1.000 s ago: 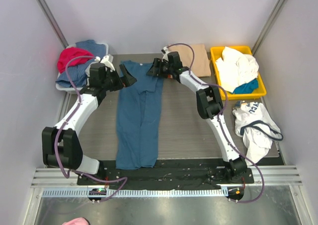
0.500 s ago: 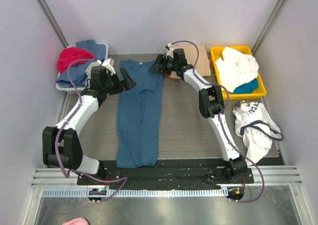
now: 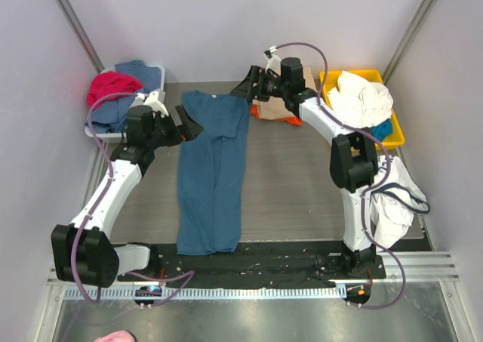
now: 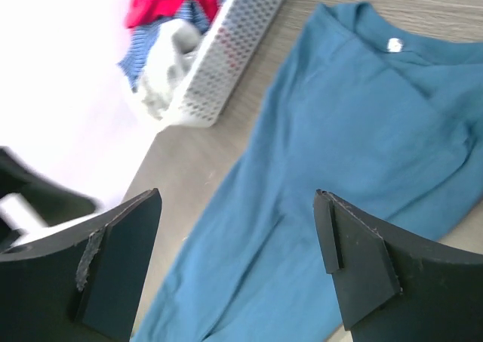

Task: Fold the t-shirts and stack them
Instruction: Fold the tshirt

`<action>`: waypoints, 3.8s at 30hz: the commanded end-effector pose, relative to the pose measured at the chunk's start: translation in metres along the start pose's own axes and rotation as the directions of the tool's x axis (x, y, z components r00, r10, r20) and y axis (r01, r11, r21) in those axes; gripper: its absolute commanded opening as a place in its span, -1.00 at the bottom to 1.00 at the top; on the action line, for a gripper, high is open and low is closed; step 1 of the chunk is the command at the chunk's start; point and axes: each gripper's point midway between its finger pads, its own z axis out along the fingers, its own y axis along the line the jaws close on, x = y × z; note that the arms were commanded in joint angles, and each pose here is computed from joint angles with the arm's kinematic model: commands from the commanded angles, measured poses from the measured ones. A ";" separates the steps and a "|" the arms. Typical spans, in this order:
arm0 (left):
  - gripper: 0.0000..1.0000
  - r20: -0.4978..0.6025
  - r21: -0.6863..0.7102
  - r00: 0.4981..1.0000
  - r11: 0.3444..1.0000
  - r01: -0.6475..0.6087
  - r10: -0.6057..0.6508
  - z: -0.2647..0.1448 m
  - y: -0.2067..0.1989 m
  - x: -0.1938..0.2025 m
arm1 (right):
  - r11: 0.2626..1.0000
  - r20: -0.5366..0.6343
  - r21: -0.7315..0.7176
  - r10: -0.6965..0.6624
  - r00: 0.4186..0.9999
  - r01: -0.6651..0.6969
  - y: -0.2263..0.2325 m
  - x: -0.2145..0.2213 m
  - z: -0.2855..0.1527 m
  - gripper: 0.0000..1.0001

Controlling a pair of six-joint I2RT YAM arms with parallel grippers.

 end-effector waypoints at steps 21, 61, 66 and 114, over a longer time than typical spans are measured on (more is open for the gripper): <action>0.99 -0.088 -0.259 0.989 0.961 0.095 -0.122 -0.059 0.060 0.120 | 0.818 -0.354 0.526 -0.037 0.935 0.231 0.063 0.263 -0.118 0.84; 0.99 0.083 -0.348 0.995 0.935 0.072 -0.046 -0.120 0.059 0.080 | 0.595 -0.354 0.738 -0.060 0.933 0.318 -0.004 0.277 0.011 0.90; 0.99 0.068 -0.357 0.997 0.932 0.066 -0.045 -0.117 0.061 0.082 | 0.571 -0.357 0.764 -0.013 0.934 0.300 -0.037 0.274 0.006 0.90; 0.52 -0.238 -0.206 0.963 0.976 0.076 -0.125 -0.094 0.022 0.273 | 0.726 -0.231 0.669 -0.001 0.973 0.159 0.042 0.250 -0.186 0.91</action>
